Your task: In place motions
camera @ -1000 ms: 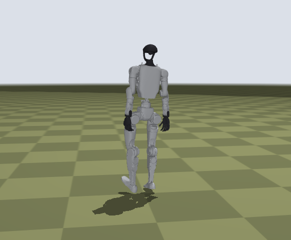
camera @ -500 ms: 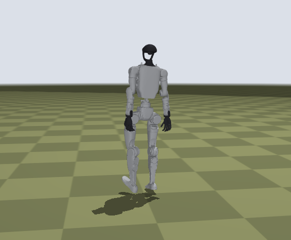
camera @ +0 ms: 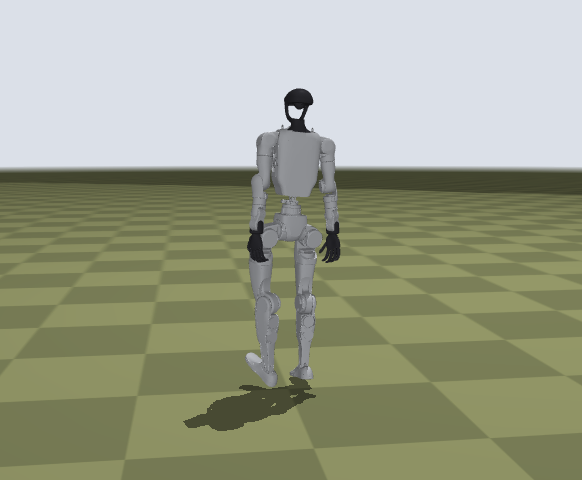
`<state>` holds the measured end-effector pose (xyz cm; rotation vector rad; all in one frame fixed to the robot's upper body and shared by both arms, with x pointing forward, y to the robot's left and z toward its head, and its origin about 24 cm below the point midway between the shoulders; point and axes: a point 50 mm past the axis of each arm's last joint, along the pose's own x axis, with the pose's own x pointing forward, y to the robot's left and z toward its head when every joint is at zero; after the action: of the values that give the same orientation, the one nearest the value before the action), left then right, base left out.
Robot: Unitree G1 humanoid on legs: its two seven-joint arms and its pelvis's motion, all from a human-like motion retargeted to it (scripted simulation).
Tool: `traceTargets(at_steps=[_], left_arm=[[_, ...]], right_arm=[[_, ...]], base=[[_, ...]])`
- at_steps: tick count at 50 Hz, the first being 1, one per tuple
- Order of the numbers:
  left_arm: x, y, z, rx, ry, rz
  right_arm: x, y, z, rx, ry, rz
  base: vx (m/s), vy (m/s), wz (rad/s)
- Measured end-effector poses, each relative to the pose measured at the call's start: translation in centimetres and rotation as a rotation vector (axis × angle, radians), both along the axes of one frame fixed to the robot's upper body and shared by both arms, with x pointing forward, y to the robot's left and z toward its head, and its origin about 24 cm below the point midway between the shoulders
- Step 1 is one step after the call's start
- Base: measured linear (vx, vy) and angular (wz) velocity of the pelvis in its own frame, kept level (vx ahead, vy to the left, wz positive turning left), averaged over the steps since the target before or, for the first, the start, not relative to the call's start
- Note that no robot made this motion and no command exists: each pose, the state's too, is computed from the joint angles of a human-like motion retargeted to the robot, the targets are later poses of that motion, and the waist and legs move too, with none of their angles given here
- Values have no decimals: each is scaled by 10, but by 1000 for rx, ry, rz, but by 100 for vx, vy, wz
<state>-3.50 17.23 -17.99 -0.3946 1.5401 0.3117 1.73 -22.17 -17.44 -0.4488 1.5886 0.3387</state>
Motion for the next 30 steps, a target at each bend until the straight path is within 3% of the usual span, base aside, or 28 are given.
traceTargets(at_steps=[30], left_arm=[[-5, -5, 0, -20, 16, 27]], right_arm=[[-8, -4, 1, -20, 25, -12]], base=[[0, 0, 0]])
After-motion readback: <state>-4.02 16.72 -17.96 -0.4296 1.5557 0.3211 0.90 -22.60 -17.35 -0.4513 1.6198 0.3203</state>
